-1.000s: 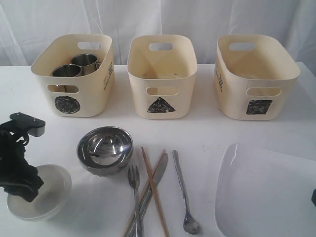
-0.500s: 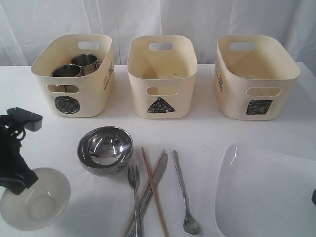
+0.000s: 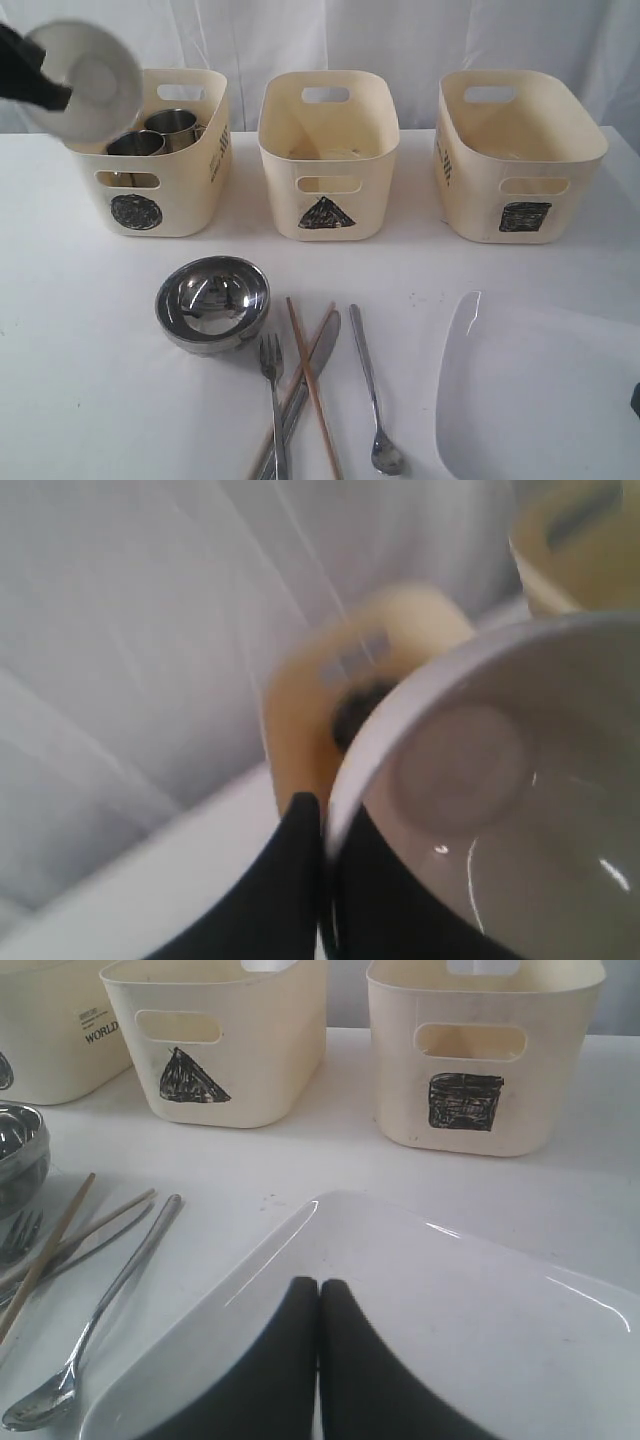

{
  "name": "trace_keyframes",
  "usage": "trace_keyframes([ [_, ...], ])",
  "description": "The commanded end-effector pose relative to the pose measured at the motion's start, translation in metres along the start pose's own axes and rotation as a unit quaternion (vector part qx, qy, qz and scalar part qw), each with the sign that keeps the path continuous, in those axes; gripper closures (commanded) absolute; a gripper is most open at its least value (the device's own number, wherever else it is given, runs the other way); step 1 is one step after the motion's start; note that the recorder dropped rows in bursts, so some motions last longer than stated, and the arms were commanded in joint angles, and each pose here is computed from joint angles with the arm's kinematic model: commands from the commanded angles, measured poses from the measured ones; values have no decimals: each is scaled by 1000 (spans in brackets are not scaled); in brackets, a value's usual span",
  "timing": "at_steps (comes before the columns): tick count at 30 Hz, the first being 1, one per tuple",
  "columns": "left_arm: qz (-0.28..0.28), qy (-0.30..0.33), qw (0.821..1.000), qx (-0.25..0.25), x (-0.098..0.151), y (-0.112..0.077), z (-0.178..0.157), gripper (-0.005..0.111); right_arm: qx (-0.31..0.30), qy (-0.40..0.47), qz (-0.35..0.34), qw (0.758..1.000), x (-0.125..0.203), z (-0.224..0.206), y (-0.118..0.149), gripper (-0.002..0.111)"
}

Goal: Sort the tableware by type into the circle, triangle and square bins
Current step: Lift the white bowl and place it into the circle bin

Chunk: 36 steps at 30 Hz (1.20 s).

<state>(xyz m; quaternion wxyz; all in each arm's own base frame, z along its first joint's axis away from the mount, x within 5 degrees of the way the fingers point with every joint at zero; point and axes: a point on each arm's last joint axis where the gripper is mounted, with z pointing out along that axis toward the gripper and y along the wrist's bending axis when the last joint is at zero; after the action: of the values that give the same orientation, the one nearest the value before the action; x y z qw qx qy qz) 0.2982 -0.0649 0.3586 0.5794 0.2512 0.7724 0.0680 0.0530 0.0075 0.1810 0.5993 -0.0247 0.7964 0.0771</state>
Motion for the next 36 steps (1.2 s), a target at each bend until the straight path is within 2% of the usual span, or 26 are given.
trace_keyframes([
  [1, 42, -169, 983, -51, -18, 1, 37, 107, -3, -9, 1, 1000, -1, 0, 0, 108],
  [5, 37, -132, 989, -57, 1, -5, 91, 107, -3, -9, 1, 1000, -1, 0, 0, 108],
  [9, 79, -122, 987, -65, 16, -12, 140, 107, -3, -9, 1, 1000, -1, 0, 0, 108],
  [14, 86, -109, 989, -58, 27, -17, 182, 107, -3, -9, 1, 1000, -1, 0, 0, 108],
  [18, 127, -111, 983, -66, 26, -17, 197, 107, -3, -9, 1, 1000, -1, 0, 0, 108],
  [21, 131, -88, 986, -50, 27, -18, 204, 107, -3, -9, 1, 1000, -1, 0, 0, 108],
  [23, 155, -77, 984, -45, 29, -19, 205, 99, -3, -9, 3, 1000, -1, 0, 0, 108],
  [26, 156, -77, 984, -45, 29, -19, 205, 71, -3, -9, 10, 1000, -1, 0, 0, 108],
  [29, 147, -78, 985, -44, 29, -19, 205, 52, -3, -9, 10, 1000, -1, 0, 0, 108],
  [33, 137, -79, 986, -44, 28, -19, 204, 36, -3, -9, 10, 1000, -1, 0, 0, 108],
  [36, 126, -70, 989, -39, 25, -17, 201, 34, -3, -9, 10, 1000, -1, 0, 0, 108],
])
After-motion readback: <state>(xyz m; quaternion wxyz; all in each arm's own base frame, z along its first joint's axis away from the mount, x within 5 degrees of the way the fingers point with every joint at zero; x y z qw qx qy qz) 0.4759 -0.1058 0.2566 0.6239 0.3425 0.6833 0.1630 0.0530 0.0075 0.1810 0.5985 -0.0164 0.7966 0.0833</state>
